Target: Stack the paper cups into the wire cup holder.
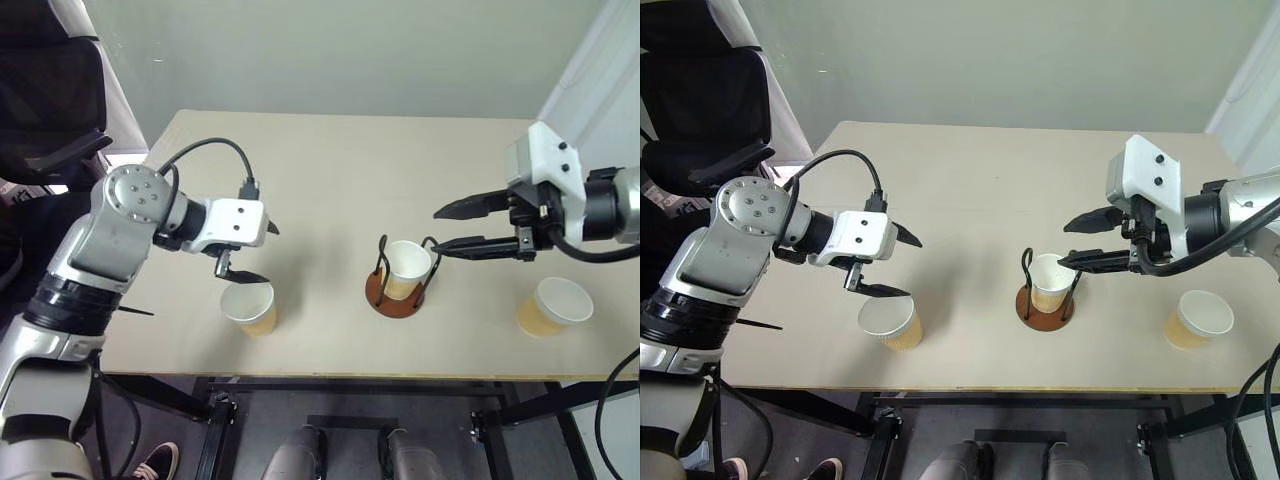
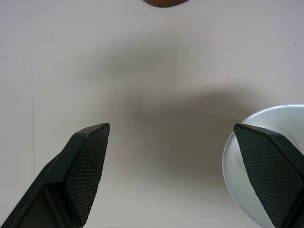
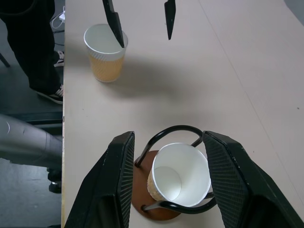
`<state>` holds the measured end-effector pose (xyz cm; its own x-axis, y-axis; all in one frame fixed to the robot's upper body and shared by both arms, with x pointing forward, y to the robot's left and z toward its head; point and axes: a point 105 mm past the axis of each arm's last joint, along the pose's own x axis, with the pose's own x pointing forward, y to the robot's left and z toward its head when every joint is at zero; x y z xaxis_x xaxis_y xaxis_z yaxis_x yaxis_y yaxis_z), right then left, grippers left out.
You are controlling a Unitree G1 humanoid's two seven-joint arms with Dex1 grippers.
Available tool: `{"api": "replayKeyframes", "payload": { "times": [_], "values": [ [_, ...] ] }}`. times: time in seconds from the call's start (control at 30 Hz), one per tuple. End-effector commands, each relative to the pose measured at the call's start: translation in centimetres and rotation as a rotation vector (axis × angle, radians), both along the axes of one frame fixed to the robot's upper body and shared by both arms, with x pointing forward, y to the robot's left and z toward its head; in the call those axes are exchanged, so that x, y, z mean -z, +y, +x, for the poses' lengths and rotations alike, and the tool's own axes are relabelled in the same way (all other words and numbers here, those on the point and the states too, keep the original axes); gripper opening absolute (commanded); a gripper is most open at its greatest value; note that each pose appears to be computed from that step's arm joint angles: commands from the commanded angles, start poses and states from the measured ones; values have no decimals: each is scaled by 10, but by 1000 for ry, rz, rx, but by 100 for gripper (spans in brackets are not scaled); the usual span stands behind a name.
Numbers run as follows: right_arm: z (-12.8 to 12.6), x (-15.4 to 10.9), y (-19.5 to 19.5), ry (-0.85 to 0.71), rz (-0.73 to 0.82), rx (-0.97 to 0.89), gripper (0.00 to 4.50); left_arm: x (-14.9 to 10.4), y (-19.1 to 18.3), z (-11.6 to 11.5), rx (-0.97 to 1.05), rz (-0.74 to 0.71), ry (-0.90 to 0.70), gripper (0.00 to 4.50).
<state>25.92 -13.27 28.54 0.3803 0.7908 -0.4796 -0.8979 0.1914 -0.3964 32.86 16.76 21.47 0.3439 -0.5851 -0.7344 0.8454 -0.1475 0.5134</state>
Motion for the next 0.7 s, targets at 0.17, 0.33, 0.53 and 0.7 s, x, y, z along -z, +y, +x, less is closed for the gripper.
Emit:
{"api": "replayKeyframes", "payload": {
  "times": [0.17, 0.33, 0.53, 0.7],
  "values": [
    [-5, -9, -1, -31, -8, -10, 225, 0, -1, -3, 25, 10, 39, 450],
    [-5, -8, 0, -32, -6, -10, 225, 8, 0, 4, 16, 31, 35, 450],
    [-5, -7, 0, -30, -2, -9, 225, 13, 0, 16, 2, 55, 5, 450],
    [-6, -5, 0, -29, -1, -6, 225, 17, 0, 20, 0, 63, 10, 450]
  ]
}}
